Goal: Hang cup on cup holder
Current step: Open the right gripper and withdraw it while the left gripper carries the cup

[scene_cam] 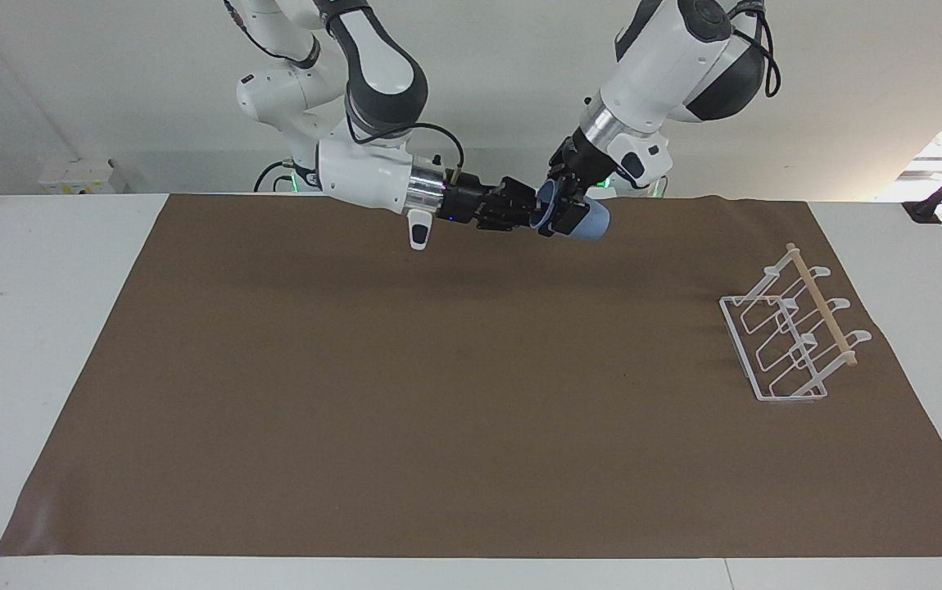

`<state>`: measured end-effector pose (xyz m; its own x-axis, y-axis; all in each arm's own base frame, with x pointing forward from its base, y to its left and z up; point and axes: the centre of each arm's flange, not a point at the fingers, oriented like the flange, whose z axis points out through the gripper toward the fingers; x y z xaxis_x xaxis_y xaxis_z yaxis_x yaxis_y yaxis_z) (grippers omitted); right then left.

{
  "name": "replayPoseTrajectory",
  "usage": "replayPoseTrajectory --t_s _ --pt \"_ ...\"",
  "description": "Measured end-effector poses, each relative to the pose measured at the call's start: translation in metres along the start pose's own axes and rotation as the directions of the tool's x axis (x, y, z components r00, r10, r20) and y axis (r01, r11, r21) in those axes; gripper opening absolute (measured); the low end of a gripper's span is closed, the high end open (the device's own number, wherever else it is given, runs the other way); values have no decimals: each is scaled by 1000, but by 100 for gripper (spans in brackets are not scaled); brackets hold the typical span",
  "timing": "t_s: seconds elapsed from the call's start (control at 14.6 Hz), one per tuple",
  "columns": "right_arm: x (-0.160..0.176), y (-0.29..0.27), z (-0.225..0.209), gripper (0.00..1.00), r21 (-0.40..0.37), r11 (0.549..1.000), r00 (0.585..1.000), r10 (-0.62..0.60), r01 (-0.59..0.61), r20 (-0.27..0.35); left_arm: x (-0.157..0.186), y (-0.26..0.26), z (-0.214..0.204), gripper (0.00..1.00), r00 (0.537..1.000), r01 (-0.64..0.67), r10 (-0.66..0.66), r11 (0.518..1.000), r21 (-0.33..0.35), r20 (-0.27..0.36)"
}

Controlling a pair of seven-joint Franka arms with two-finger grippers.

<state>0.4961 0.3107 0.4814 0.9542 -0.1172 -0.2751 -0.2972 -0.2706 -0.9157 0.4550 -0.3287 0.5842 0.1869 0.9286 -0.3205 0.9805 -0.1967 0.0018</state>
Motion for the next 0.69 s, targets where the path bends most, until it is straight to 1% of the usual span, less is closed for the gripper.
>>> replayPoseTrajectory --t_s 0.07,0.21,0.27,0.34,0.41,0.48,0.55,0.62,0.69 --pt "2 -4 -15 76 -25 999 999 -31 32 13 5 1 1 84 1000 -3 3 1000 -5 -31" --pt "8 -4 -50 96 -96 991 994 -84 90 68 23 7 2 84 994 3 -6 1000 -23 -105" --pt "12 1 -70 100 -154 981 990 -104 119 98 37 12 3 84 988 9 -13 1000 -30 -153" --pt "17 8 -97 100 -235 961 985 -123 148 119 52 16 8 84 975 10 -15 1000 -25 -222" --pt "22 15 -127 100 -325 929 982 -141 175 124 67 21 15 84 950 4 -6 1000 -10 -311" --pt "25 22 -160 100 -429 881 979 -162 198 121 81 25 26 84 908 -7 14 1000 19 -419" --pt "25 26 -193 100 -533 818 976 -185 215 110 96 30 40 84 841 -11 44 998 65 -538" --pt "23 28 -224 100 -624 749 973 -208 222 97 111 37 54 84 758 -2 75 994 114 -648" --pt "21 28 -251 100 -696 684 970 -227 219 82 125 47 66 84 660 17 103 988 151 -745"
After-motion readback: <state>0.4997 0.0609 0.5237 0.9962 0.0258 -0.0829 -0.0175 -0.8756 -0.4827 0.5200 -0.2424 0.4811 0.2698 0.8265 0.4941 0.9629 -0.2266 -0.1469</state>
